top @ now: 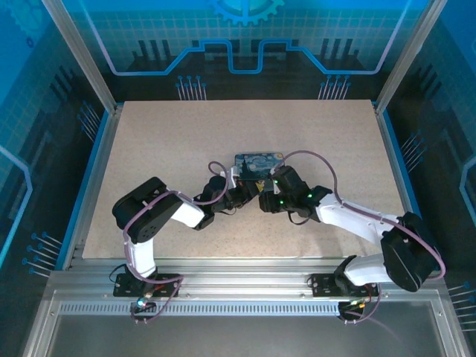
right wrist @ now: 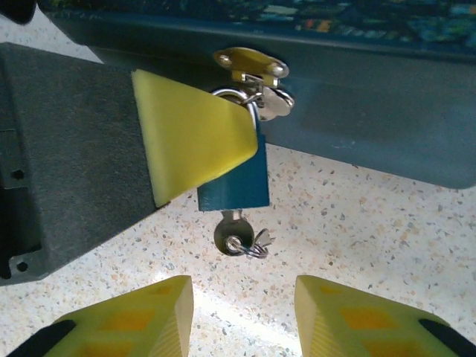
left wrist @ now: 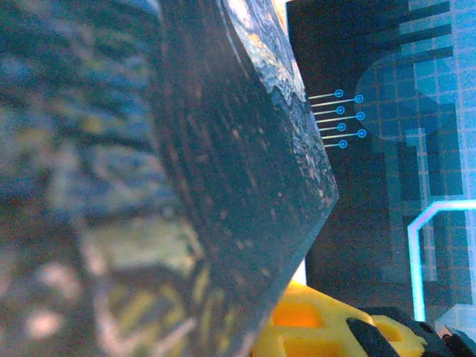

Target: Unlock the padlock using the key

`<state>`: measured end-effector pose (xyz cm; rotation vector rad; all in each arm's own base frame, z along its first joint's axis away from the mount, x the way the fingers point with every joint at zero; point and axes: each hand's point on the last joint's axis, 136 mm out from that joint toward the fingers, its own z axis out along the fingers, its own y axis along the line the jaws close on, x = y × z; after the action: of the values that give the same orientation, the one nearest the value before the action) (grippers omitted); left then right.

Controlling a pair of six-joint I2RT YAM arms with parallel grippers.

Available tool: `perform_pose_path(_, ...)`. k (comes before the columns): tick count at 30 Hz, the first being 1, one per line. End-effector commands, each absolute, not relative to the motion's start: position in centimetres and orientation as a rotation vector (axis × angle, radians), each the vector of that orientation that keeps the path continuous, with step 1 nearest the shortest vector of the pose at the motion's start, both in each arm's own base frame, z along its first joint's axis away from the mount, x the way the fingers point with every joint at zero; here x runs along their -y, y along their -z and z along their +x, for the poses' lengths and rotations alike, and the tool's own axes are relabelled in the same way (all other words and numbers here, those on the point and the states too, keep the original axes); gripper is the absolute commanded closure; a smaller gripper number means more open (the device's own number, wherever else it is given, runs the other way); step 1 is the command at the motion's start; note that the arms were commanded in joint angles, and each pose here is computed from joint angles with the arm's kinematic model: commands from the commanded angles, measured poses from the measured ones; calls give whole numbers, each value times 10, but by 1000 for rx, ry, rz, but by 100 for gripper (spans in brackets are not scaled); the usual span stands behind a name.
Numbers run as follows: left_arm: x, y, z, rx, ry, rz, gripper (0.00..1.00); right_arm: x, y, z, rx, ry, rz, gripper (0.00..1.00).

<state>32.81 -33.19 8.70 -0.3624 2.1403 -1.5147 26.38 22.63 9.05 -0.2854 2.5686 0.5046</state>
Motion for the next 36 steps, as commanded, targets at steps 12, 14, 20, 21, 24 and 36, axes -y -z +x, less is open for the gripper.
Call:
perform_pose_path(12, 339, -116, 328, -2075, 1582, -297, 100, -238, -95, 279, -2565, -319, -403, 63)
perform_pose_path(14, 339, -116, 328, -2071, 1584, -298, 100, -241, -95, 280, -2564, -317, -409, 63)
perform_pose_path(20, 337, -118, 330, -2059, 1599, -315, 100, -246, -95, 280, -2539, -322, -417, 62)
perform_pose_path(21, 337, -118, 330, -2057, 1603, -317, 100, -247, -96, 279, -2527, -329, -414, 61)
perform_pose_path(24, 336, -119, 331, -2052, 1608, -323, 100, -246, -101, 278, -2497, -342, -397, 61)
perform_pose_path(36, 332, -121, 333, -2047, 1608, -325, 100, -236, -103, 266, -2441, -333, -410, 61)
